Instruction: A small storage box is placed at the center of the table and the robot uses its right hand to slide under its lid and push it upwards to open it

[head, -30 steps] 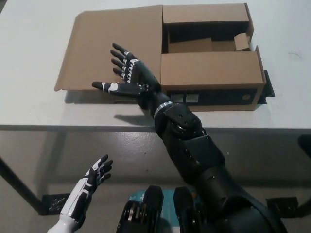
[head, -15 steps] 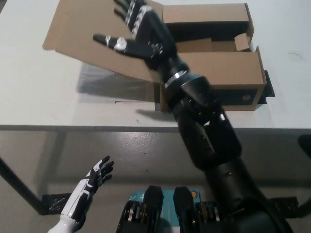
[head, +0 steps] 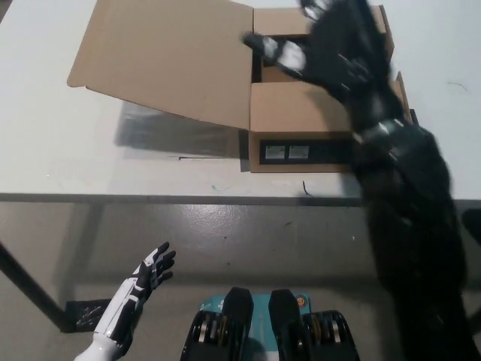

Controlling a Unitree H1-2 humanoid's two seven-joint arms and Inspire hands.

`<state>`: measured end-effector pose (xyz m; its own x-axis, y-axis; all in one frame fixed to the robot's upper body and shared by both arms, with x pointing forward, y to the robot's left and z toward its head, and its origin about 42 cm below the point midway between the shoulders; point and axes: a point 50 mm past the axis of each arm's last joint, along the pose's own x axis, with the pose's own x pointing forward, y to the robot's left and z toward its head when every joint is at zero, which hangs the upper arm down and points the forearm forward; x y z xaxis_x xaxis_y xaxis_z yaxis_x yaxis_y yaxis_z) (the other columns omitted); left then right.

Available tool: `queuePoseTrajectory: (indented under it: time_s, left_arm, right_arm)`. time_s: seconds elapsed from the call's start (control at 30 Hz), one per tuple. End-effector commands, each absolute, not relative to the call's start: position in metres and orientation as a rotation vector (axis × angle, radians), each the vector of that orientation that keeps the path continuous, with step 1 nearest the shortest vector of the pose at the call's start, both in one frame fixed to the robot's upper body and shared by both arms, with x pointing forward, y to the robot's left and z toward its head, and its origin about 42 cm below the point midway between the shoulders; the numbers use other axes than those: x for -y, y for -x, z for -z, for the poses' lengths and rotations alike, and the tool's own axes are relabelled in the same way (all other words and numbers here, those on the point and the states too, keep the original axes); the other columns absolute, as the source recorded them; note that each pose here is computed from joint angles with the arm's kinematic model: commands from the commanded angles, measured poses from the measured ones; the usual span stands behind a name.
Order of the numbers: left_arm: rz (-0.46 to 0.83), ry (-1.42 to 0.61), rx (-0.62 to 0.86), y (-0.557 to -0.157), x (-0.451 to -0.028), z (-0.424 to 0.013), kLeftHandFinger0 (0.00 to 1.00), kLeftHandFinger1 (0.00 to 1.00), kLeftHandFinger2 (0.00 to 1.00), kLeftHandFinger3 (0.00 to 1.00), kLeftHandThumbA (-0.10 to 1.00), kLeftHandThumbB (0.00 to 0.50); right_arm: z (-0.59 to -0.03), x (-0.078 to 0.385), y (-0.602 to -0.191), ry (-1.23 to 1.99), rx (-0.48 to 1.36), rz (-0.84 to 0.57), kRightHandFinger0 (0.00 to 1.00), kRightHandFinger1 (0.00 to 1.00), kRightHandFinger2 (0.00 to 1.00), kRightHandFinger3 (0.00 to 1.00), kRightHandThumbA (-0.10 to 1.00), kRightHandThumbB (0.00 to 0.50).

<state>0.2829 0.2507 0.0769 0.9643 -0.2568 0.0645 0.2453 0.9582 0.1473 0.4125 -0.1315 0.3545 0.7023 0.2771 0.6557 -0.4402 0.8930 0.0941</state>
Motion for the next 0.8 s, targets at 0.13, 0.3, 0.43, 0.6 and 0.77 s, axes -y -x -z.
queuePoseTrajectory:
  time_s: [0.13,0.3,0.43,0.6,0.77]
  left_arm:
    - [0.264,-0.144,0.137,-0.289,-0.254,-0.087,1.0,1.0,1.0,1.0,1.0,0.334]
    - [0.268,-0.146,0.134,-0.287,-0.254,-0.085,1.0,1.0,1.0,1.0,1.0,0.314]
    - [0.262,-0.147,0.135,-0.289,-0.253,-0.085,1.0,1.0,1.0,1.0,1.0,0.315]
    - [0.256,-0.147,0.129,-0.285,-0.252,-0.084,1.0,1.0,1.0,1.0,1.0,0.322]
    - [0.259,-0.138,0.128,-0.286,-0.252,-0.085,1.0,1.0,1.0,1.0,1.0,0.334]
  right_arm:
    - [-0.324,0.249,-0.244,0.053,0.964,-0.27,1.0,1.0,1.0,1.0,1.0,0.34]
    - [-0.28,0.267,-0.243,0.08,0.829,-0.215,1.0,1.0,1.0,1.0,1.0,0.337]
    - [-0.248,0.272,-0.249,0.09,0.737,-0.196,1.0,1.0,1.0,1.0,1.0,0.293]
    - [-0.195,0.268,-0.264,0.064,0.572,-0.171,1.0,1.0,1.0,1.0,1.0,0.324]
    - [-0.144,0.258,-0.274,0.006,0.451,-0.156,1.0,1.0,1.0,1.0,1.0,0.249]
